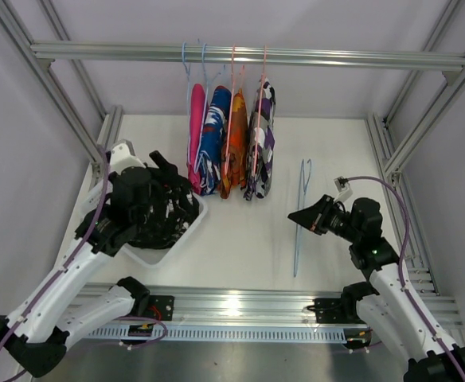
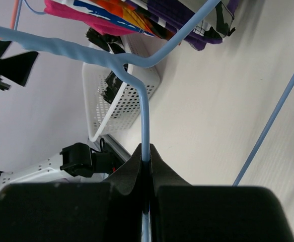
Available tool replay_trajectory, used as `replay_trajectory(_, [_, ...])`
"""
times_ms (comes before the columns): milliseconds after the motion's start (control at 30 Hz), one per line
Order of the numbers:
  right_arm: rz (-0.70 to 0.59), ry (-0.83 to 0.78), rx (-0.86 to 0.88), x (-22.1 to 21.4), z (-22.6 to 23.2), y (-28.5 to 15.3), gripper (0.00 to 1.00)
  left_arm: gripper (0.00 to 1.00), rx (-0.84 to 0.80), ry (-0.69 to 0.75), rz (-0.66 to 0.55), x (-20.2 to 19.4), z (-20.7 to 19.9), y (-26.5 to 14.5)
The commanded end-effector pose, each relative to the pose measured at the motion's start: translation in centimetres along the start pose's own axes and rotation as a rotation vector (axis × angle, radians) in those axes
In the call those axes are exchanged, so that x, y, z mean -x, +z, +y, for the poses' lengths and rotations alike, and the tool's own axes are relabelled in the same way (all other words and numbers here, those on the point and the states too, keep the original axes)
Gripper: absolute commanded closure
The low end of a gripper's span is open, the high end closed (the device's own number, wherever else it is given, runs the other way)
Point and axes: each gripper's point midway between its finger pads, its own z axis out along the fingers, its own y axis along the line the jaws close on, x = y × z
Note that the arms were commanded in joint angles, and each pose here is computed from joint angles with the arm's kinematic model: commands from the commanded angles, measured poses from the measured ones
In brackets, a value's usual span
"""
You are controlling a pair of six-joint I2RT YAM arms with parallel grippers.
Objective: Remove the trousers from the hanger
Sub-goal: Place the hanger at the clothesline.
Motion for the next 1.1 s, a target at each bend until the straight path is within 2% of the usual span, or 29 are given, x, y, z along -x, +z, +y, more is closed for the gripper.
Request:
replay_trajectory(0, [-0.035, -0.111, 0.025, 2.2, 2.9, -0.7, 1.00, 0.01, -0.177, 0.077, -0.087, 4.5, -3.2, -2.5])
replay_trajectory(133, [-0.036, -0.217, 0.019, 3.8, 4.8, -1.1, 1.00, 0.01, -0.253, 0.194, -0.191, 8.2, -4.6, -4.2])
replay_trajectory(267, [-0.034, -0.308, 0.005, 6.8, 7.8, -1.3, 1.00, 0.01, -0.274, 0.230, -0.229, 9.4, -4.9, -4.8])
replay_trajectory(367, [-0.029, -0.333, 0.027, 8.4, 9.7, -0.9, 1.00, 0.01, -0.332, 0.195, -0.258, 8.9, -4.8, -5.5])
replay_trajectory(400, [-0.013, -0.325, 0.027, 8.6, 9.7, -0.4, 1.00, 0.00, -0.330, 0.210, -0.232, 6.7, -4.1, -4.6])
replay_trajectory(500, [-0.037, -0.354, 0.038, 10.4, 11.4, -0.3, 1.00, 0.01, -0.366, 0.176, -0.287, 5.8, -3.1, -5.0])
replay_trajectory(700, [-0.037, -0.362, 0.035, 13.2, 13.0, 1.0, 1.00, 0.01, -0.380, 0.163, -0.358, 6.5, -1.8, -6.3])
replay_trajectory(1067, [-0.106, -0.372, 0.098, 18.6, 17.6, 2.9, 1.00, 0.01, -0.373, 0.193, -0.367, 5.8, -1.3, -6.5])
